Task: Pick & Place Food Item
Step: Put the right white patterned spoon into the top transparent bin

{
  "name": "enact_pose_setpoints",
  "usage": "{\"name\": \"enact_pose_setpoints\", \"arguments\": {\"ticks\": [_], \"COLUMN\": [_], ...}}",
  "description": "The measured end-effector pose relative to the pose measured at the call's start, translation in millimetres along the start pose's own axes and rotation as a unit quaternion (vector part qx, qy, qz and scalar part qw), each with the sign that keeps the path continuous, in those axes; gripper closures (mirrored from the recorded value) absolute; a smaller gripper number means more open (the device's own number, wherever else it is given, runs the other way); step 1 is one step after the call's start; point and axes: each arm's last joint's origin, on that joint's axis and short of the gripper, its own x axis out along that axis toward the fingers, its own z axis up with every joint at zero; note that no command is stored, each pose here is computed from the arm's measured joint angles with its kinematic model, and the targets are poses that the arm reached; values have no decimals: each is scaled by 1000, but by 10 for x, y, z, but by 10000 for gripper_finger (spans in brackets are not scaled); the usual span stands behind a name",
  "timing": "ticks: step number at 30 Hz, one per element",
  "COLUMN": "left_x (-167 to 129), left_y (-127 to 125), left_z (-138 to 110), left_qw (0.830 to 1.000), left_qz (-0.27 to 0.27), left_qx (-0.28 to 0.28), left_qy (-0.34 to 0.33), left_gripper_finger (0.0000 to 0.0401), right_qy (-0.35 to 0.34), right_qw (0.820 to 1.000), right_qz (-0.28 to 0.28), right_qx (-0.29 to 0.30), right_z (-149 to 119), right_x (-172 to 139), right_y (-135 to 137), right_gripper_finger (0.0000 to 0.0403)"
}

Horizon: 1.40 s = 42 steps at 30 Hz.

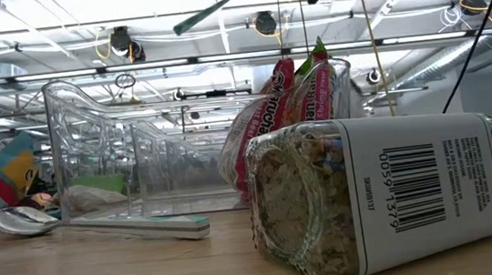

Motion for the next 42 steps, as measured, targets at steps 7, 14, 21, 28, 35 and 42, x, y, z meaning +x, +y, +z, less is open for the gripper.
{"name": "enact_pose_setpoints", "arguments": {"ticks": [7, 14, 21, 28, 35, 42], "left_x": [53, 104, 145, 170, 147, 147], "left_y": [37, 70, 94, 100, 74, 73], "left_z": [-4, -12, -20, -27, -15, -5], "left_qw": [1000, 1000, 1000, 999, 999, 998], "left_qz": [5, 0, -7, -27, -47, -52], "left_qx": [-7, -14, -19, -21, -23, -28], "left_qy": [5, 10, 14, 16, 9, 5], "left_gripper_finger": [242, 242, 242, 242, 242, 242], "right_qy": [-13, -30, -40, -45, -43, -42], "right_qw": [999, 998, 998, 997, 997, 997], "right_qz": [28, 45, 50, 60, 59, 58], "right_qx": [15, 22, 22, 20, 13, 10], "right_z": [22, 53, 71, 79, 77, 75], "right_x": [0, -2, -3, -4, -4, -3], "right_y": [20, 26, 28, 33, 32, 32], "right_gripper_finger": [403, 403, 402, 402, 403, 403]}}
